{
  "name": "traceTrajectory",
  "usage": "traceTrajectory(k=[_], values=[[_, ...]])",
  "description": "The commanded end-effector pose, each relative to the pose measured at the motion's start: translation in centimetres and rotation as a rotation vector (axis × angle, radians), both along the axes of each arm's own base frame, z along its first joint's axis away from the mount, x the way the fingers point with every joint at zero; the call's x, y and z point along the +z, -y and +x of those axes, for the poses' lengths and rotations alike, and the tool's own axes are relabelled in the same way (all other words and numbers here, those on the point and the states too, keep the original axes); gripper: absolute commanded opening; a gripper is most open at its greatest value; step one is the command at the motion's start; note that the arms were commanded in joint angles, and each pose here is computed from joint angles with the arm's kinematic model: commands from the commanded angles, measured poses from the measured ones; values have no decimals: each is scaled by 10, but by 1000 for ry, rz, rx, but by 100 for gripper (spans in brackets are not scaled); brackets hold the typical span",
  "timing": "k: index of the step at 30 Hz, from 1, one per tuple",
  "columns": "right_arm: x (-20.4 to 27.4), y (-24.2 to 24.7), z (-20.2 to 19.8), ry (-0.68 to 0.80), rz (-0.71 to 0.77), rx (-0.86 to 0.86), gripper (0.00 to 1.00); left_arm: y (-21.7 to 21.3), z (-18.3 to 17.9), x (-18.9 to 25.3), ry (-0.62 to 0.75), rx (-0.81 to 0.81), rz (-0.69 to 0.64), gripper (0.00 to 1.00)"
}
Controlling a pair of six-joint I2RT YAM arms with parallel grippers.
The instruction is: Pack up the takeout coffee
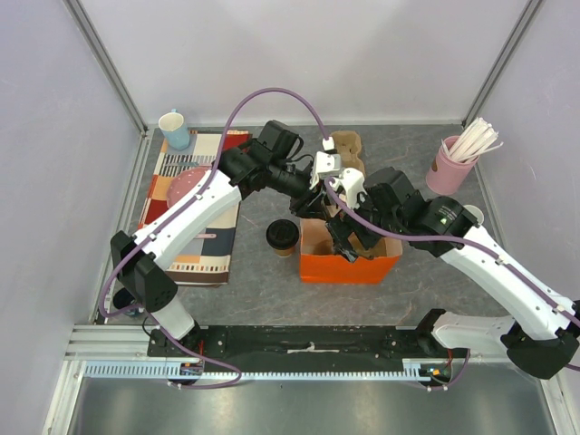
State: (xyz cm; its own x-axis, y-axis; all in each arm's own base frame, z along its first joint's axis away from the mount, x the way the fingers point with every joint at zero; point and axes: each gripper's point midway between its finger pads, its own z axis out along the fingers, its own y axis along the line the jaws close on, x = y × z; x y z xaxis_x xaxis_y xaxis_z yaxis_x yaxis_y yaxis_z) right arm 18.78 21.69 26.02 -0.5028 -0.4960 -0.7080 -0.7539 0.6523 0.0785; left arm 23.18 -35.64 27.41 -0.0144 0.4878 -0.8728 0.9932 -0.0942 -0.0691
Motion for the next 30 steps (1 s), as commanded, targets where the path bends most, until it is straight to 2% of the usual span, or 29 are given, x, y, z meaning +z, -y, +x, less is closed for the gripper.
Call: traceTrajectory(k=[1,7,8,10,11,12,14,17,19,30], values=[[60,-15,17,166,156,-5,98,-6,2,4,14,36,34,47],[67,-15,17,175,167,-3,98,-5,3,19,29,47,14,64],[68,-16,17,177,169,-2,98,-5,4,22,35,55,10,70],[67,-15,19,177,166,-9,98,-5,7,25,41,70,10,76],[65,-16,19,173,161,-8,98,-5,7,27,43,74,8,83],[66,-15,20,177,159,-12,98,-6,8,29,50,82,8,84],[63,-16,21,171,154,-13,98,-7,9,31,50,93,7,92],[63,-16,20,170,152,-10,98,-7,12,36,67,105,5,94],[63,-16,21,169,151,-12,98,-8,14,35,72,115,12,100],[54,-12,29,159,101,-46,98,-5,18,20,56,126,29,99]])
